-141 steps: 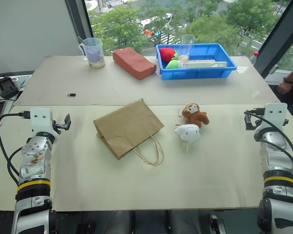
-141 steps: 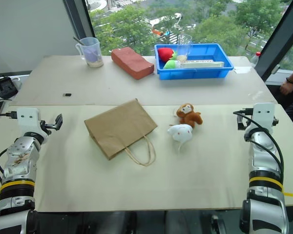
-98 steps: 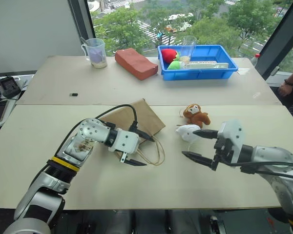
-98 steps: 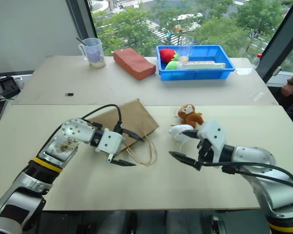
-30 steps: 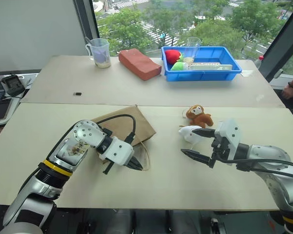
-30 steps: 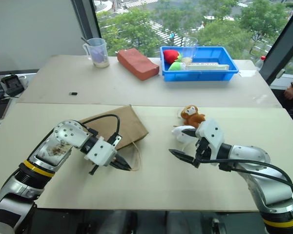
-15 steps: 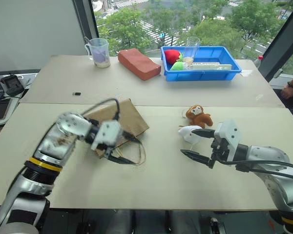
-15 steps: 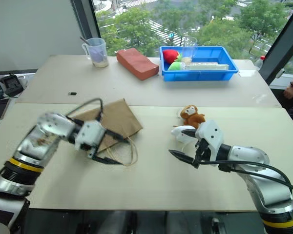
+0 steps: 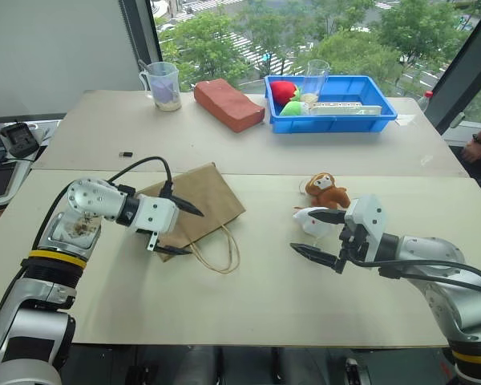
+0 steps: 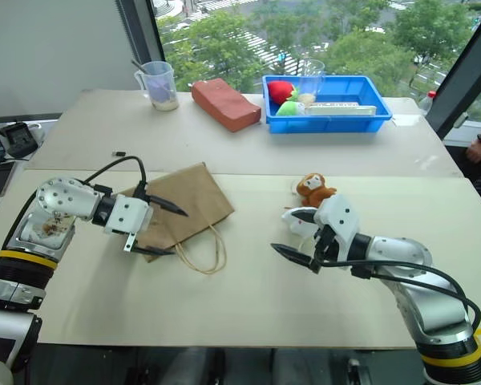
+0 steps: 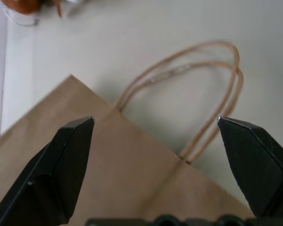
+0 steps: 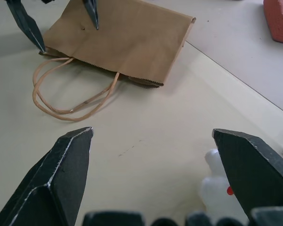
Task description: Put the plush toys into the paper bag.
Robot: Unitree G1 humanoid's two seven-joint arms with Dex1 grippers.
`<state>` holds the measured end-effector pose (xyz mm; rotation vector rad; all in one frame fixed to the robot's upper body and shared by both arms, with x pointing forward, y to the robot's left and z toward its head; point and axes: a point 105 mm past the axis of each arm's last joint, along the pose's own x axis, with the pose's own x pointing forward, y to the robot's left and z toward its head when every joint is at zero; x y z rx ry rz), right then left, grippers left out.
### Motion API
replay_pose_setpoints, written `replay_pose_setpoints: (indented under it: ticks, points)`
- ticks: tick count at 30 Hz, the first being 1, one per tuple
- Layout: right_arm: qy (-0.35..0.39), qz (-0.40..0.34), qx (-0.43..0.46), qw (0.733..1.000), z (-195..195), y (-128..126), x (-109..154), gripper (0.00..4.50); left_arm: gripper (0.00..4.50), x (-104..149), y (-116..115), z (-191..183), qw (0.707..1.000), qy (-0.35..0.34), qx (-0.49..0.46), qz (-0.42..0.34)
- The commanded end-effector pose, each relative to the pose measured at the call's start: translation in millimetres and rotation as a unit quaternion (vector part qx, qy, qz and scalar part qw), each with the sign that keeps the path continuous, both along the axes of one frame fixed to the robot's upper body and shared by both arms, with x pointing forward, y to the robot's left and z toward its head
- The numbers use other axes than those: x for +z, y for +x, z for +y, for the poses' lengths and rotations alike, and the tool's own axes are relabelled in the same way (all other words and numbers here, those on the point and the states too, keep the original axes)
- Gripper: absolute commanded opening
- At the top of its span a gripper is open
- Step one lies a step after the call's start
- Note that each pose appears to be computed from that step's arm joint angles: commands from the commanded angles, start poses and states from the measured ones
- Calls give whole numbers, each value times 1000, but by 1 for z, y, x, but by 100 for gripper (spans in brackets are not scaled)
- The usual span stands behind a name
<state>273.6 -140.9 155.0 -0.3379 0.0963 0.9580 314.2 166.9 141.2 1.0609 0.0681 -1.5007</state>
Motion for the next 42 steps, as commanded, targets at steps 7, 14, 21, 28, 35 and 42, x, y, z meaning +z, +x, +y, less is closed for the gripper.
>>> replay_pose_setpoints:
  ticks: [7,14,21,28,35,42]
  points:
    - [6,-25,-3,1000,1,-4,11,450,446,-8,3,-9,999,-16,3,-38]
    - [2,-27,-3,1000,-1,-4,15,450,446,-1,8,-13,997,-66,29,-13]
    - [1,-26,2,1000,1,-3,15,450,446,11,7,-13,992,-111,47,26]
    - [1,-26,3,1000,1,-2,15,450,446,17,5,-15,989,-129,50,43]
    - [0,-25,2,1000,1,-3,14,450,446,8,1,-21,990,-125,44,46]
    - [-3,-24,0,1000,-1,-2,14,450,446,0,-15,-28,994,-94,-2,48]
